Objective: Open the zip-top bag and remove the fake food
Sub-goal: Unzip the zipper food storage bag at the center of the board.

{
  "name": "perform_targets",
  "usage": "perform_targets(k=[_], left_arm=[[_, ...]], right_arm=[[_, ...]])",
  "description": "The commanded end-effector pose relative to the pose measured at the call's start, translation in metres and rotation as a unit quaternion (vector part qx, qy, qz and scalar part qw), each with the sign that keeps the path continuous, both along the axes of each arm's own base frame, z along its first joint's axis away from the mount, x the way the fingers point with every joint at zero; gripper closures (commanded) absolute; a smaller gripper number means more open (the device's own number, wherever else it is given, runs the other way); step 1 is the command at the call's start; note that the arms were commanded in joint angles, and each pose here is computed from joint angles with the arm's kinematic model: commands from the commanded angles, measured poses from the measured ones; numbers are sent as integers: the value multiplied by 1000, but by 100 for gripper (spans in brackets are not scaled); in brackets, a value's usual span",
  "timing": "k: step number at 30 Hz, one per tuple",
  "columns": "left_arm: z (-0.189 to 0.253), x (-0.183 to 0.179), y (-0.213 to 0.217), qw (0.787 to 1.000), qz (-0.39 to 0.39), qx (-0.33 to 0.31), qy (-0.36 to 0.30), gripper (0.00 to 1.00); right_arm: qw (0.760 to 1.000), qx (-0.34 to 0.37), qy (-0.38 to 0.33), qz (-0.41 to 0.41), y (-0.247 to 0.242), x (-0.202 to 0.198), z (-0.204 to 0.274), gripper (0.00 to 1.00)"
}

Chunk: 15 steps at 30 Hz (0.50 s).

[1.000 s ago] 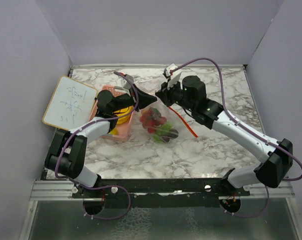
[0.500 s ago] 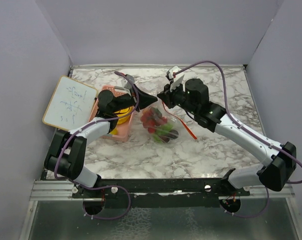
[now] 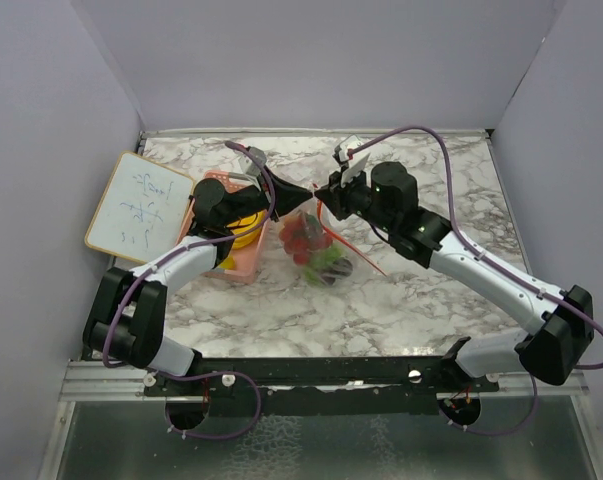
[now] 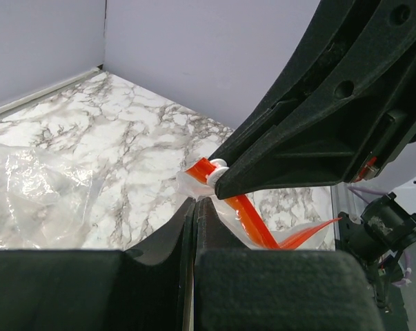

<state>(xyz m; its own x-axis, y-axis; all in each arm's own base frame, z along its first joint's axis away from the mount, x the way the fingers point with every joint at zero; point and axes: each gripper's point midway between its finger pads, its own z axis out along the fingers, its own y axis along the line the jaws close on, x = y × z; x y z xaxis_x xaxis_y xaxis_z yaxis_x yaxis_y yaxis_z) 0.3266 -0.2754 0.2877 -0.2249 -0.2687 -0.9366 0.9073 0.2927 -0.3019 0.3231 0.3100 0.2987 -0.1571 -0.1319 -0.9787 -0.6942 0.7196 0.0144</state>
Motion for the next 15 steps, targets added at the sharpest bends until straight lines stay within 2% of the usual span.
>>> perform_targets(k=[1, 11, 15], left_arm=[[51, 9, 14, 996, 50, -37, -66, 100], [58, 39, 28, 991, 113, -48, -47, 100], [66, 48, 41, 987, 139, -72, -40, 100]], right_arm=[[1000, -3, 9, -11, -10, -7, -6, 98], [1000, 7, 19, -10, -20, -22, -5, 98], [1000, 2, 24, -17, -25, -24, -13, 98]])
